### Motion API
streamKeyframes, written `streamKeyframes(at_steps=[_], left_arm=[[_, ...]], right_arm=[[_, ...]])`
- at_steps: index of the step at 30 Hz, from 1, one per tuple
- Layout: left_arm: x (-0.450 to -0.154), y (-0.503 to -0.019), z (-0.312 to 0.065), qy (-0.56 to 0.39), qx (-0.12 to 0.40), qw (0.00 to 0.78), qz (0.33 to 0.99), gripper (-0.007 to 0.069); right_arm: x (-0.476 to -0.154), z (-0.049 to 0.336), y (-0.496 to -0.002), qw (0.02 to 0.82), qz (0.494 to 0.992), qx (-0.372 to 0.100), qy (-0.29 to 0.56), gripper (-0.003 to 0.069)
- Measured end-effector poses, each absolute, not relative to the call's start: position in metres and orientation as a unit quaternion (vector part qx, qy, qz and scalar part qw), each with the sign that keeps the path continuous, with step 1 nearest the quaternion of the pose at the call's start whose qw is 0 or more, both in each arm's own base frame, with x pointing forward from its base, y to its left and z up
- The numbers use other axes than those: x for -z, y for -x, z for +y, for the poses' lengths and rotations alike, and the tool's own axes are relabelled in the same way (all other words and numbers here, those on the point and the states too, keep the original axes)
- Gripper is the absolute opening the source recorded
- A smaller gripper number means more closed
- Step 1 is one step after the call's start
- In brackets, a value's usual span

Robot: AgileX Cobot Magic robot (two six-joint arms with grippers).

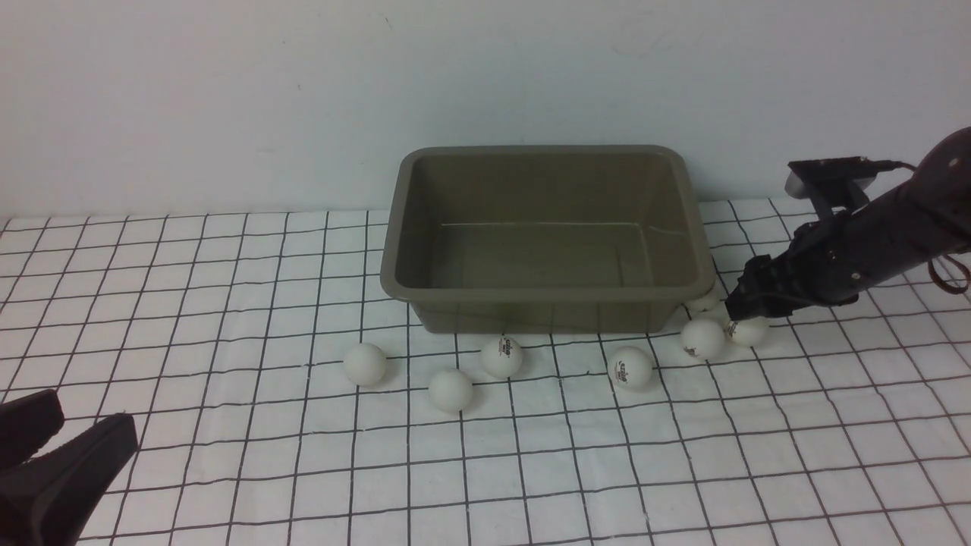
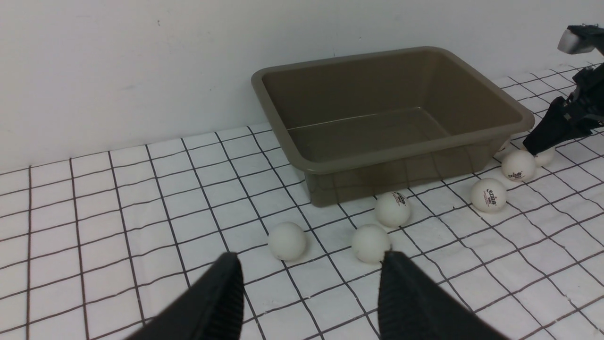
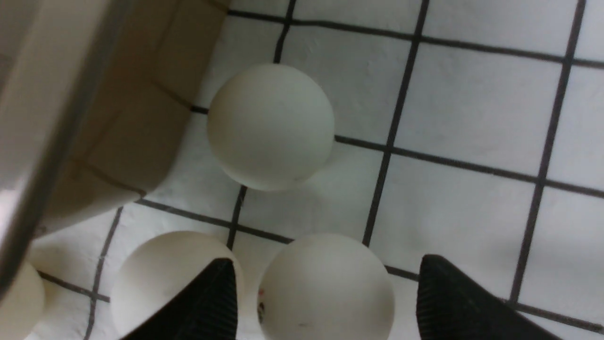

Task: Put the table tennis balls into the box on the white checkered tablecloth.
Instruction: 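Reach for and grasp a ping pong ball on the table, then release the ping pong ball into the bin and lift the gripper away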

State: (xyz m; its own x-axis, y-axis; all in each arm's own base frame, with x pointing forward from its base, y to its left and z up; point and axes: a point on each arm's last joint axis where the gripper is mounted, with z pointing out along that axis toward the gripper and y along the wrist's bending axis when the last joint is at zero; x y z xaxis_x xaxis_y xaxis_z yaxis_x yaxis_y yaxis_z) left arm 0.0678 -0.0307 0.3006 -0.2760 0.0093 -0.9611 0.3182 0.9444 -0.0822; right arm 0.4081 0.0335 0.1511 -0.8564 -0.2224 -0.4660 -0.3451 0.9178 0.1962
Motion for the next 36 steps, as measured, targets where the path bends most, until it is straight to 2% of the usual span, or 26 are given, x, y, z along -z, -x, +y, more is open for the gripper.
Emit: streamKeyframes(at_steps=[9, 13, 17, 24, 27, 31, 32, 36], left_arm=[[-0.300, -0.067, -0.031, -0.107, 0.133, 0.588, 0.791, 0.0356], [-0.299, -0.067, -0.032, -0.110, 0.136, 0.583, 0.794, 0.0356], [-0.299, -0.067, -0.032, -0.111, 0.135, 0.582, 0.794, 0.0356], [-0.299, -0.067, -0.032, -0.110, 0.136, 0.582, 0.794, 0.0356], [-0.298, -0.067, -0.032, -0.111, 0.134, 0.582, 0.795, 0.0356], [-0.298, -0.067, -0.032, -0.111, 0.134, 0.582, 0.795, 0.0356], [-0.298, -0.067, -0.032, -0.111, 0.134, 0.582, 0.795, 0.0356], [-0.298, -0.067, -0.032, -0.112, 0.134, 0.581, 0.795, 0.0356]], right_arm=[[-0.144, 0.033, -0.410, 0.222, 0.954, -0.134, 0.149, 0.0461], [-0.141, 0.033, -0.411, 0.221, 0.955, -0.133, 0.148, 0.0436], [-0.141, 0.033, -0.411, 0.221, 0.955, -0.133, 0.150, 0.0363], [-0.147, 0.033, -0.414, 0.226, 0.951, -0.133, 0.166, 0.0361], [-0.163, 0.035, -0.417, 0.236, 0.945, -0.139, 0.178, 0.0361], [-0.213, 0.040, -0.425, 0.281, 0.927, -0.156, 0.195, 0.0361], [-0.234, 0.043, -0.427, 0.298, 0.919, -0.174, 0.193, 0.0361], [-0.274, 0.056, -0.431, 0.322, 0.892, -0.251, 0.196, 0.0361]])
